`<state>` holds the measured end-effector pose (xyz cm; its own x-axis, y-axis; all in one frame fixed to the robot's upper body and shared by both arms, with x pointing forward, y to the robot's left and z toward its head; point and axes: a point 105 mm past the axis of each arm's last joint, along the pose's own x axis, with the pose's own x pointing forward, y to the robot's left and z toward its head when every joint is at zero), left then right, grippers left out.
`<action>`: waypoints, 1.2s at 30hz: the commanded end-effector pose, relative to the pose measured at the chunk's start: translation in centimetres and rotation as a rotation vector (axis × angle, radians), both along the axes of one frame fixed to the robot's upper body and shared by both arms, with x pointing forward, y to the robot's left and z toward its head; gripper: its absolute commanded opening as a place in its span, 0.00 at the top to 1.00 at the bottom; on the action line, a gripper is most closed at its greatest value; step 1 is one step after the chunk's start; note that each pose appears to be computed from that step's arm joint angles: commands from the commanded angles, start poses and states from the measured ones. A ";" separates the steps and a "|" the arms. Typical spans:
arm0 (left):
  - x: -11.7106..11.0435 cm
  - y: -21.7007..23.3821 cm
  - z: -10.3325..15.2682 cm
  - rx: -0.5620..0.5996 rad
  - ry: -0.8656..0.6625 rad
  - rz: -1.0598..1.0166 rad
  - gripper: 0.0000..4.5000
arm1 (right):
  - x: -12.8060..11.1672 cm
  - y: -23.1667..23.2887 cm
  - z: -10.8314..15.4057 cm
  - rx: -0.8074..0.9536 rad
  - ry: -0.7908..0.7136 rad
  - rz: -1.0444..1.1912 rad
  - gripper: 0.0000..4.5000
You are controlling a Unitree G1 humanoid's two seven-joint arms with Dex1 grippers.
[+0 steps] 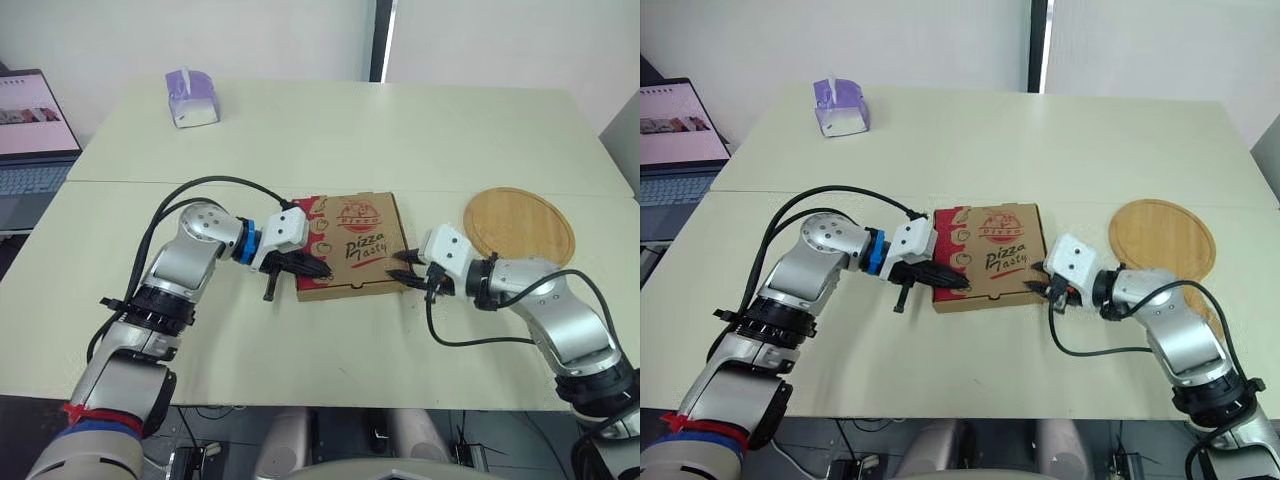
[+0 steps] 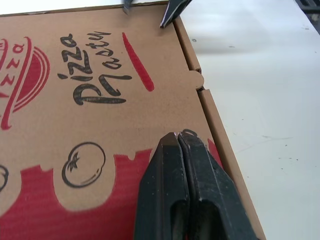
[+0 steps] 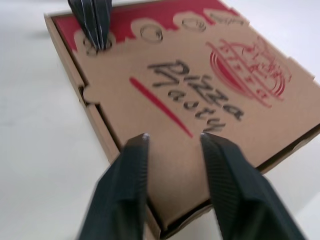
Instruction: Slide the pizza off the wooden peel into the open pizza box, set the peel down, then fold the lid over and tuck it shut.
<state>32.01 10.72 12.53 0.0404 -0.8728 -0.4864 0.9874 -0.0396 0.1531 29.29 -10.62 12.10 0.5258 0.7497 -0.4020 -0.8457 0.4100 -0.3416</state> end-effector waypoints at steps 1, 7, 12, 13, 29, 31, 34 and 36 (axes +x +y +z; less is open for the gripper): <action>0.2 0.5 1.5 -0.071 -0.037 0.056 1.00 | -0.1 -0.1 0.4 -0.014 -0.044 -0.017 0.99; 1.1 2.0 5.3 -0.292 -0.047 0.227 1.00 | 0.3 -0.4 1.4 -0.011 -0.097 -0.055 1.00; 2.3 3.5 8.2 -0.406 -0.071 0.360 1.00 | 0.9 -1.0 3.5 0.044 -0.156 -0.093 1.00; 2.7 4.0 9.0 -0.434 -0.081 0.397 1.00 | 1.1 -1.3 4.2 0.062 -0.176 -0.108 1.00; 4.0 12.8 3.2 -0.308 -0.287 1.035 1.00 | 4.6 -8.5 2.5 -0.028 -0.256 -0.430 1.00; 3.4 11.0 2.1 -0.334 -0.232 1.013 1.00 | 4.4 -7.4 0.7 -0.036 -0.195 -0.391 1.00; 2.7 8.4 0.9 -0.350 -0.171 0.961 1.00 | 3.9 -5.4 -1.2 -0.033 -0.131 -0.319 1.00; 2.5 7.4 0.5 -0.354 -0.146 0.942 1.00 | 3.4 -4.2 -2.0 -0.026 -0.090 -0.274 1.00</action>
<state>34.64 18.65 11.62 0.8266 -0.5332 -0.1800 0.5548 0.8258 0.1015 32.92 -15.47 9.48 0.7560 0.5342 -0.3782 -0.6543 0.6336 -0.4129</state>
